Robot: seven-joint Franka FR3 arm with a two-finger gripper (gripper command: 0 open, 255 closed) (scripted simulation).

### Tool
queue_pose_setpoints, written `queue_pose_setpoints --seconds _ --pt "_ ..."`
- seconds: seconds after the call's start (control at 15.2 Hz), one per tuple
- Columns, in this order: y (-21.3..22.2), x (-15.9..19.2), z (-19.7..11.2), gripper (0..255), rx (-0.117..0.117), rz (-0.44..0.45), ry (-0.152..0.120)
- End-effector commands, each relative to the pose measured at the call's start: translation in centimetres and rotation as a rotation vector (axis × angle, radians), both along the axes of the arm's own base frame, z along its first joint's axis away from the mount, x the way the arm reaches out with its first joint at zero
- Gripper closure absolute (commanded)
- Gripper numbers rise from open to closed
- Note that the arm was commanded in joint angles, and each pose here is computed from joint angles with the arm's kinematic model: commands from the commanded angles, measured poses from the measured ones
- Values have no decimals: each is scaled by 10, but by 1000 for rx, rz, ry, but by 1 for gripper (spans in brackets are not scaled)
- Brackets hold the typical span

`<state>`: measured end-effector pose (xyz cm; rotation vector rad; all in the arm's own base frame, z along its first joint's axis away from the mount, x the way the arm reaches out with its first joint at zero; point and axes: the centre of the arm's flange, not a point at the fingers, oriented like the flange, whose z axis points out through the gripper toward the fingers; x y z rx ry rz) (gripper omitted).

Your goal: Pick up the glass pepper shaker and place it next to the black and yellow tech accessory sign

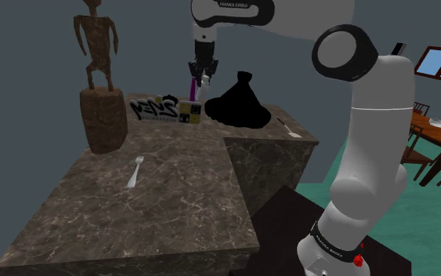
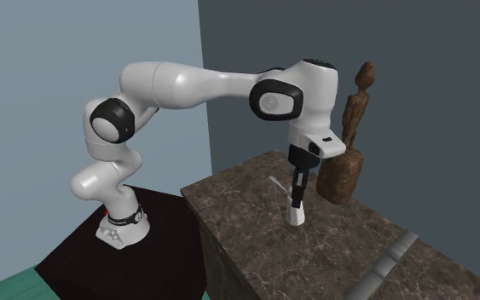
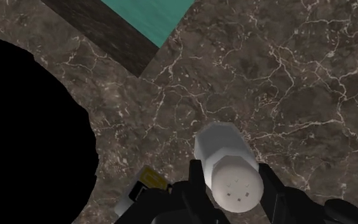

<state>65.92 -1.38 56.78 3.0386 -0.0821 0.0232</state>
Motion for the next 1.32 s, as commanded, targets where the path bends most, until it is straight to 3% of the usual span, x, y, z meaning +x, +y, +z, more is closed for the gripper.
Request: queue_pose_setpoints --seconds 0.0,0.46,1.25 --pt "-26 10 -1 255 0 1 0" --pt "-113 42 -1 255 0 1 0" --pt "-113 42 -64 255 0 1 0"
